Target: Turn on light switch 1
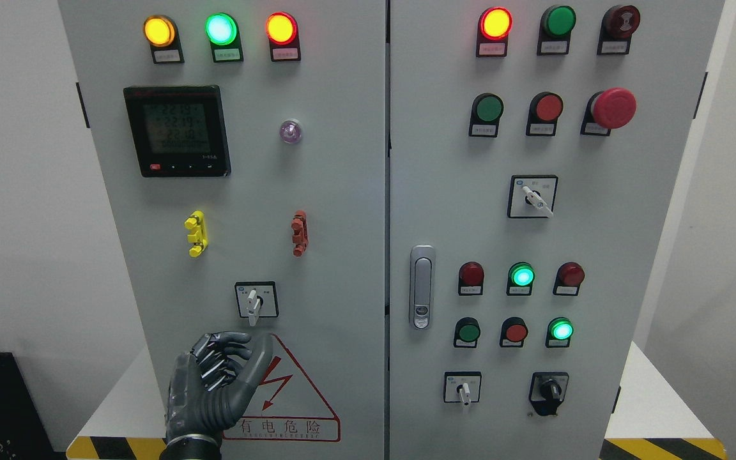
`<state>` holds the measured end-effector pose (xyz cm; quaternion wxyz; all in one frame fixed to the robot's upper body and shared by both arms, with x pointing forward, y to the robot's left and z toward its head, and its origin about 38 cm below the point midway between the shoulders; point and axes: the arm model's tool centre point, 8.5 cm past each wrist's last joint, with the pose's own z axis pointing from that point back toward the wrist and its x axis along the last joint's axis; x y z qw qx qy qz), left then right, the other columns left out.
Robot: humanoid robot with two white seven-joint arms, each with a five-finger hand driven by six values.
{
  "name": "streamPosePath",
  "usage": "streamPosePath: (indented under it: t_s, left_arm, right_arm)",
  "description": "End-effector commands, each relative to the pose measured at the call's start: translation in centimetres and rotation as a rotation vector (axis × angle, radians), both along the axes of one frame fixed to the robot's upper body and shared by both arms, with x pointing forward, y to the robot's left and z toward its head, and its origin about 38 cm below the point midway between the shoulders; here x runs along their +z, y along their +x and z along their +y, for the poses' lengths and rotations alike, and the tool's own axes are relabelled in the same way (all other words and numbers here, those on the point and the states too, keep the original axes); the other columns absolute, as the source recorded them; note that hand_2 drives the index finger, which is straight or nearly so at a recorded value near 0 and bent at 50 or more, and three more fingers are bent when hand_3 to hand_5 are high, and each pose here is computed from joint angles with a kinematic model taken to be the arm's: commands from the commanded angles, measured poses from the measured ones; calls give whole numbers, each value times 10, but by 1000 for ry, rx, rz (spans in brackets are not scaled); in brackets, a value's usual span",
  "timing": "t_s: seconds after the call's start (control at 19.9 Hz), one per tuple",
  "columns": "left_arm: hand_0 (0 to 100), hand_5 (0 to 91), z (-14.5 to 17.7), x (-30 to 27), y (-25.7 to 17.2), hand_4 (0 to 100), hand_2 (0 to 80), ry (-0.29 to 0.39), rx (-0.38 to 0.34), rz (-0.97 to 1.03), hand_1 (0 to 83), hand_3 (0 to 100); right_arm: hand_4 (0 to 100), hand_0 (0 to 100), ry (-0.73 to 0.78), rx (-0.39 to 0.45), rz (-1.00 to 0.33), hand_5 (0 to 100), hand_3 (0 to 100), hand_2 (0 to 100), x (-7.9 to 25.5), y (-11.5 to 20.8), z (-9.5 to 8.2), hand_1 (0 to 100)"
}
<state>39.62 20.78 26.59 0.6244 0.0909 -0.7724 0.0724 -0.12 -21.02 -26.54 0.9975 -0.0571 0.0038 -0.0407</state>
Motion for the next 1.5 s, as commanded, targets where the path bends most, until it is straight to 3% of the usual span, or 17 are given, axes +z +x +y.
streamPosePath:
  t_s: [0.0,1.45]
  left_arm:
    - [123,763,0,0,4,842,503,-13,6,12,702,726]
    - [132,778,-1,16,14,854,512,-21,10,3,701,743]
  right_arm:
    - [0,305,0,0,1,0,0,0,0,0,0,0]
    - [0,304,0,0,1,0,0,0,0,0,0,0]
